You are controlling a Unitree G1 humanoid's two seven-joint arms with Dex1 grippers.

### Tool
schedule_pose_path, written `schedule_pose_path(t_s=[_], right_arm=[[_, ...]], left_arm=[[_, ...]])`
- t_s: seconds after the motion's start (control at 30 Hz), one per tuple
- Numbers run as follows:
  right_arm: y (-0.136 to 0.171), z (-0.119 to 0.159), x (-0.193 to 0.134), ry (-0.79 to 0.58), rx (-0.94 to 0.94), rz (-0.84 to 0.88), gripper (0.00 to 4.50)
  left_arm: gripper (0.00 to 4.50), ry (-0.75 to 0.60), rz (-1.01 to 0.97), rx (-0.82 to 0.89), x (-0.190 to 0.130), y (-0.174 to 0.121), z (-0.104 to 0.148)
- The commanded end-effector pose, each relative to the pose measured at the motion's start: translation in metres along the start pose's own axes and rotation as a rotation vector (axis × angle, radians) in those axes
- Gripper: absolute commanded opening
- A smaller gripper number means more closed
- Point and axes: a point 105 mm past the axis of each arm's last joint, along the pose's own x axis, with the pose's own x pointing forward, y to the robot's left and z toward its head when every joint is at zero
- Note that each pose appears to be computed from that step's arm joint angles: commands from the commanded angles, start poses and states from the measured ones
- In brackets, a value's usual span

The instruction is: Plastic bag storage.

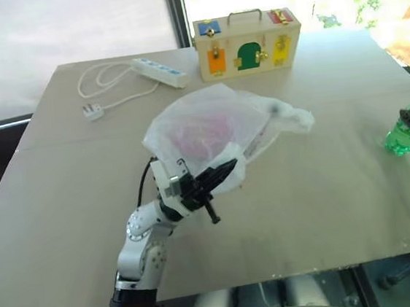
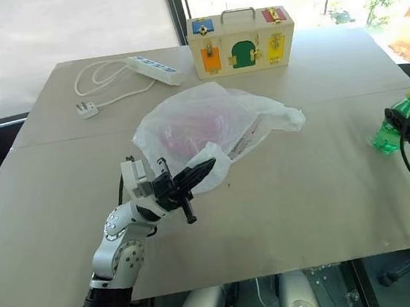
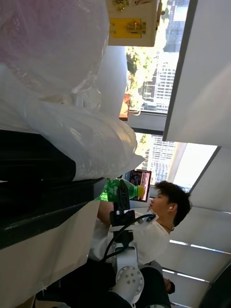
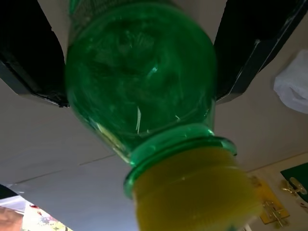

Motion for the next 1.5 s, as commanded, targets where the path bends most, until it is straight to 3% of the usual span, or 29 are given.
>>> schedule_pose_path(t_s=[0.03,0.13,0.27,0.37,0.53,0.63,0.73,0.8,1.03,1.13,1.5], right_arm=[[0.006,0.012,0.005,-0.040,-0.071,0.018,4.45],[0.004,0.007,0.010,-0.029,-0.094,0.000,4.45],[0.002,0.005,0.011,-0.029,-0.108,-0.011,3.33],[0.006,0.008,0.013,-0.045,-0.103,0.002,3.19],[0.056,0.028,0.021,-0.112,0.043,0.189,3.19],[0.101,0.039,0.030,-0.128,0.375,0.325,3.19],[0.171,0.008,0.027,0.093,0.596,0.544,3.19],[0.207,-0.006,0.025,0.169,0.716,0.626,3.19],[0.268,-0.035,0.050,0.359,0.998,0.629,3.19],[0.276,-0.059,0.059,0.459,1.073,0.571,3.19],[0.295,-0.087,0.035,0.610,1.083,0.591,3.19]], left_arm=[[0.00,-0.037,-0.022,0.029,0.005,-0.005,0.013],[0.00,-0.036,-0.020,0.032,0.004,-0.004,0.013],[0.00,-0.029,-0.014,0.039,0.002,-0.002,0.014],[0.00,-0.025,-0.009,0.043,0.001,-0.002,0.014],[0.00,-0.026,-0.009,0.041,0.001,-0.004,0.013],[0.00,-0.031,-0.011,0.038,0.002,-0.006,0.013],[0.00,-0.043,-0.005,0.043,0.003,-0.006,0.015],[0.00,-0.059,0.001,0.042,0.004,-0.006,0.016],[0.00,-0.118,-0.014,0.025,0.008,-0.014,0.021],[0.00,-0.166,-0.006,0.030,0.010,-0.018,0.029],[0.00,-0.220,0.043,0.055,0.011,-0.023,0.036]])
